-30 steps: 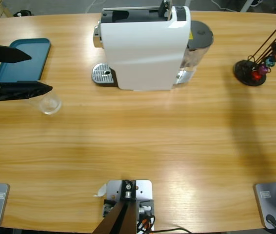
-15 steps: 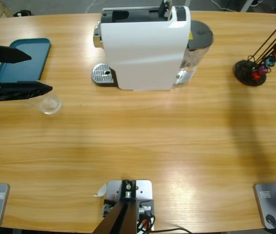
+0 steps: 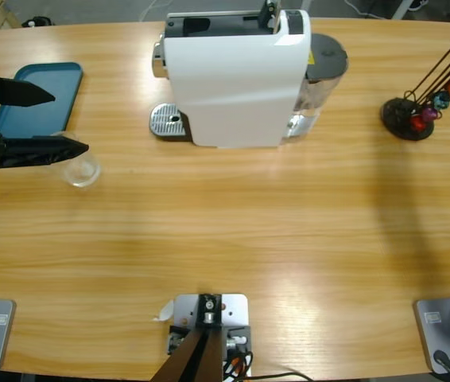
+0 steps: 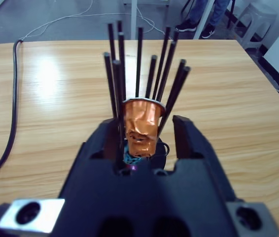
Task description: Pour coffee
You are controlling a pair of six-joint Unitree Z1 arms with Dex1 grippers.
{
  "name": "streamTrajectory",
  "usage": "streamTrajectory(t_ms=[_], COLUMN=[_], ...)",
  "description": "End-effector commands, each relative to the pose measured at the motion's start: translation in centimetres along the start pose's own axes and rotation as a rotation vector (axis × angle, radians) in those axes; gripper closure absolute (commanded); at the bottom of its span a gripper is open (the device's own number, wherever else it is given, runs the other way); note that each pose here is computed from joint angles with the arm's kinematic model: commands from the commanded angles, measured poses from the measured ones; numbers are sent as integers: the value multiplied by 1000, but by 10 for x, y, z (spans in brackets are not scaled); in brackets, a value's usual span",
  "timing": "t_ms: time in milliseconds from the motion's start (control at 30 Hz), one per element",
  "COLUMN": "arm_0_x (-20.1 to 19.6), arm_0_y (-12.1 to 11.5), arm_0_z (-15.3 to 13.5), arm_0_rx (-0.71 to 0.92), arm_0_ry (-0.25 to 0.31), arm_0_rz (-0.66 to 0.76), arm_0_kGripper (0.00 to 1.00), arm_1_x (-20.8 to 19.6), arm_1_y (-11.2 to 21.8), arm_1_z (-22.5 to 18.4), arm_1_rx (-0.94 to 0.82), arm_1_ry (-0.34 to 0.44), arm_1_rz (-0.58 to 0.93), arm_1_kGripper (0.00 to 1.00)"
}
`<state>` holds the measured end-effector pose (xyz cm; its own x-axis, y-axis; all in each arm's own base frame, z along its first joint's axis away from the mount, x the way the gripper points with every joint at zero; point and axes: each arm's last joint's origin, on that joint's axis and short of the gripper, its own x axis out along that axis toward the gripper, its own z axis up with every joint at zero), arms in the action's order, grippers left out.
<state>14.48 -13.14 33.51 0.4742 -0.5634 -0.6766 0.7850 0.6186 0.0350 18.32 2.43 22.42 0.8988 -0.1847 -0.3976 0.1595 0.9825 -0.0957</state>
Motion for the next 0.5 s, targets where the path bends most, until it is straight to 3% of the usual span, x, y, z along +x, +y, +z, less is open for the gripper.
streamTrajectory(t_ms=[33,233,300,500], arm_0_x=[16,15,16,19], arm_0_y=[-3,-4,-5,-8], arm_0_z=[-8,-10,-11,-12], arm_0_rx=[-23,-24,-23,-20], arm_0_ry=[53,55,59,70], arm_0_rz=[-36,-37,-40,-53], arm_0_kGripper=[23,23,23,23], arm_1_x=[-3,-4,-5,-4], arm_1_y=[-4,-5,-5,-5], arm_1_z=[-4,-2,-2,-2], arm_1_rx=[-12,-10,-13,-21], arm_1_ry=[9,-1,-3,-1], arm_1_rz=[-2,-1,-1,-1], arm_1_kGripper=[699,704,782,782])
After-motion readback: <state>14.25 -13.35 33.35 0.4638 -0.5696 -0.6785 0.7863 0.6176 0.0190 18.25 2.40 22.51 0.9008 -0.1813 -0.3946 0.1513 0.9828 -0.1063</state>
